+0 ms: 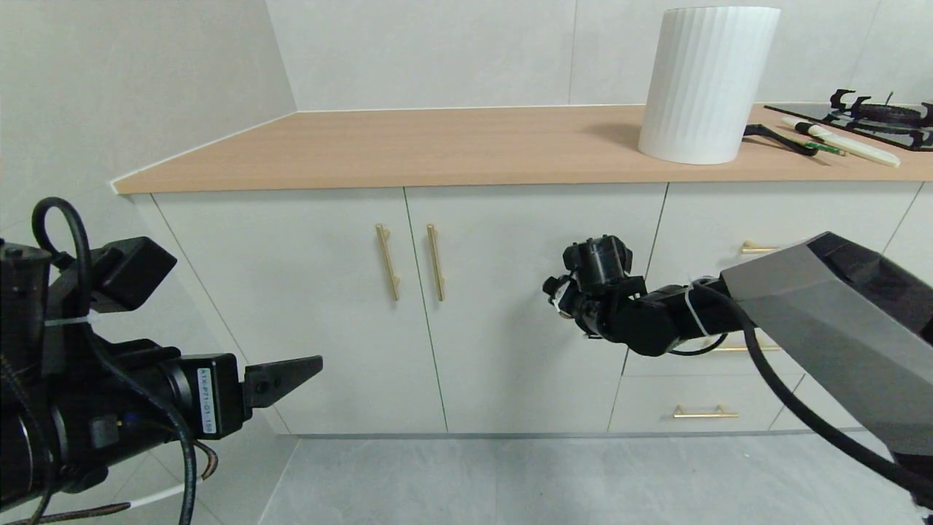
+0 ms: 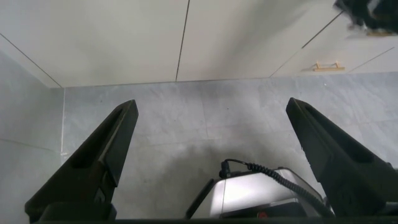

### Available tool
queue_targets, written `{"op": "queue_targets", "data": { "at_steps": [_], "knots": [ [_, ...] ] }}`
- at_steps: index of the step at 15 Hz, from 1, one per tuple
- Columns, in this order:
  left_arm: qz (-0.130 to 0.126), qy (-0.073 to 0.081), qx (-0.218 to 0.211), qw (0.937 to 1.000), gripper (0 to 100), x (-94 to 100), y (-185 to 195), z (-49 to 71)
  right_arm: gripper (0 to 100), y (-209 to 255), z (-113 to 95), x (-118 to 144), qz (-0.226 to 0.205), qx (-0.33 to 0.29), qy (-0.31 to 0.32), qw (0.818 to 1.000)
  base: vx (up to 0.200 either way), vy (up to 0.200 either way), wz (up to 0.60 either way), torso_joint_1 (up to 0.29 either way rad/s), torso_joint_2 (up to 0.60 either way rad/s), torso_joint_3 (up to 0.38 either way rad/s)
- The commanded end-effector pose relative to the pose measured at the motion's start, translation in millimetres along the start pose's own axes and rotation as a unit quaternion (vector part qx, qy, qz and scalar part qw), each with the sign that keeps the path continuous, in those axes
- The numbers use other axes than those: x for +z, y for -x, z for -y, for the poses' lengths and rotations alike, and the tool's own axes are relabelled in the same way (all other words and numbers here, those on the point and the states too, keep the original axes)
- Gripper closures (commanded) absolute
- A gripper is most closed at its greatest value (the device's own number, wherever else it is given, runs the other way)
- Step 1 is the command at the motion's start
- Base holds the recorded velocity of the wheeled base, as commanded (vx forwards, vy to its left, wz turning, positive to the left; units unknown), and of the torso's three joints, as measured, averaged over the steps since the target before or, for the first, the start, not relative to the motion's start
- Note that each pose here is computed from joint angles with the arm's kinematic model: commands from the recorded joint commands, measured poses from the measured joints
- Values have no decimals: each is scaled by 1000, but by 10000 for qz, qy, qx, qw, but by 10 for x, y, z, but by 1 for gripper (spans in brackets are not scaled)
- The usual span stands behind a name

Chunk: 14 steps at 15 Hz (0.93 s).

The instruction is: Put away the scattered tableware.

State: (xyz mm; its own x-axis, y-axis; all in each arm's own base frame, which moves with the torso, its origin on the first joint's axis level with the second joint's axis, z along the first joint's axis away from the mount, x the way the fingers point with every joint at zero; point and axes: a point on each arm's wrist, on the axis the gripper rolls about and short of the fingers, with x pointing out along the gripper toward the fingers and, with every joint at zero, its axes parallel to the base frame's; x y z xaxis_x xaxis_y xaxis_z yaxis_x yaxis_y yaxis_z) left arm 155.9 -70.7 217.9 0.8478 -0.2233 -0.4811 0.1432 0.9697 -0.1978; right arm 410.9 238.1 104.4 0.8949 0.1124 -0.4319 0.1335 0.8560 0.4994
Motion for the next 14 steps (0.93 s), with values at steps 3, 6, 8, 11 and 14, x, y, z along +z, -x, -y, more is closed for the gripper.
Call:
{"op": "queue_targets", "data": {
  "at_steps": [3, 6, 8, 11, 14],
  "knots": [
    [2, 3, 2, 10000, 0, -2, 3, -1, 0, 935, 113, 149, -1375, 1435, 485, 9789, 0, 0, 0, 0, 0, 0],
    [38, 10, -10, 10000, 0, 3, 20, -3, 0, 1207, 101, 322, -1055, 1700, 488, 9786, 0, 0, 0, 0, 0, 0],
    [329, 64, -91, 9994, 0, 20, 175, -27, 0, 1808, 215, 574, -607, 1932, 684, 9769, 0, 0, 0, 0, 0, 0],
    [993, 216, -223, 9946, 0, 38, 562, -120, 0, 2516, 643, 794, 147, 1838, 1003, 9777, 0, 0, 0, 0, 0, 0],
    [1715, 148, -257, 9847, 0, -225, 1028, -299, 0, 3304, 1248, 799, 1236, 1465, 1400, 9714, 0, 0, 0, 0, 0, 0]
  ]
}}
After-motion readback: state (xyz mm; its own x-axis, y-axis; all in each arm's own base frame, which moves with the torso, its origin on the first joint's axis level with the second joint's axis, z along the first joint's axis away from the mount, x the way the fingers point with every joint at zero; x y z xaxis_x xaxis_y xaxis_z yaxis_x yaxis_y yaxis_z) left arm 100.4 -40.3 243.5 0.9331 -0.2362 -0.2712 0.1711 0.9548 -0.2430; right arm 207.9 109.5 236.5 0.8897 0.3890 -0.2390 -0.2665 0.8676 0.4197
